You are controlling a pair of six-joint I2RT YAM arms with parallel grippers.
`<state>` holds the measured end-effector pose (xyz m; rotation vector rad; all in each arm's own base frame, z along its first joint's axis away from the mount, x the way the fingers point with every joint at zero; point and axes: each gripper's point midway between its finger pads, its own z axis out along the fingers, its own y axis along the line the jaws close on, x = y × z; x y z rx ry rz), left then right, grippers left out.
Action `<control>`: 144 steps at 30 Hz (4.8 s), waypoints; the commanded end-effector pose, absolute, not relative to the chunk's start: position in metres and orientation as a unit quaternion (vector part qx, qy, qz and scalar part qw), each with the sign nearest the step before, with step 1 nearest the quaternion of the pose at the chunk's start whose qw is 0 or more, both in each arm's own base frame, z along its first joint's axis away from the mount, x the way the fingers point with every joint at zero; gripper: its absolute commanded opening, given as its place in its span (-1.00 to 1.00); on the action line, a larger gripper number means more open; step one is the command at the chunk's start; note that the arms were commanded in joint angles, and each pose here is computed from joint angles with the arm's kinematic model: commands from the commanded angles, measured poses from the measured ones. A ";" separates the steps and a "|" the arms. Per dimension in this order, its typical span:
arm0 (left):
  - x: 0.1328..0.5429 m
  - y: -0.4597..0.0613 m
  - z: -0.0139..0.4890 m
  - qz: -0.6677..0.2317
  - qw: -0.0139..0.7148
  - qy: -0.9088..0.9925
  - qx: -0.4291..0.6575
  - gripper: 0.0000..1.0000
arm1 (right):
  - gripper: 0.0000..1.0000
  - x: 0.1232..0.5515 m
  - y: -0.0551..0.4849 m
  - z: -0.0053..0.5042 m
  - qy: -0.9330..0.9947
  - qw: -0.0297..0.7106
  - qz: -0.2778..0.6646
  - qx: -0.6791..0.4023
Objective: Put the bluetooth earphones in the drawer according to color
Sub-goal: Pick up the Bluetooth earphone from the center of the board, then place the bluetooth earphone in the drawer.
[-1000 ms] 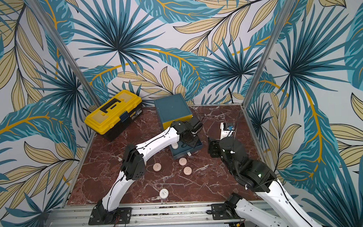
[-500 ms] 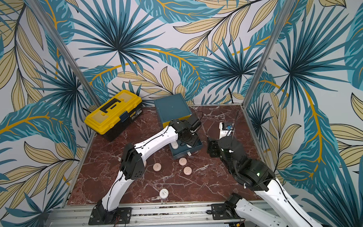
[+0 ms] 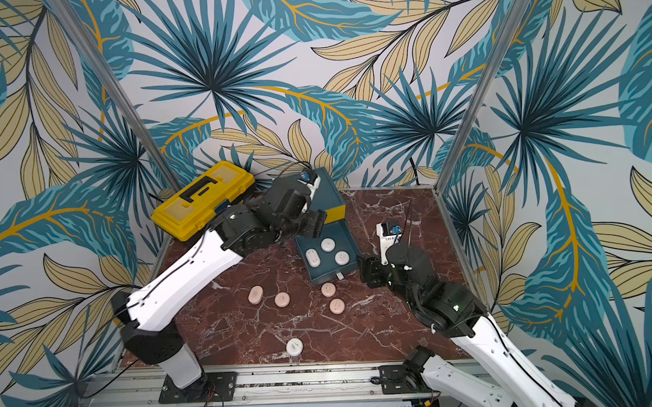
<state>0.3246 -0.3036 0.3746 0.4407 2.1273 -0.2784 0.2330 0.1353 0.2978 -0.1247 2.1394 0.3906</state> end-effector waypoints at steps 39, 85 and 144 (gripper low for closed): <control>0.219 -0.019 0.251 0.031 0.361 0.927 -0.102 0.59 | 0.70 0.119 0.360 0.035 0.960 0.114 0.130 -0.220; 0.220 -0.022 0.237 0.028 0.348 0.932 -0.097 0.59 | 0.06 0.122 0.334 0.055 0.957 0.137 0.034 -0.255; 0.230 -0.040 0.229 -0.006 0.333 0.939 -0.082 0.59 | 0.06 0.396 0.182 0.128 0.963 0.267 0.016 -0.025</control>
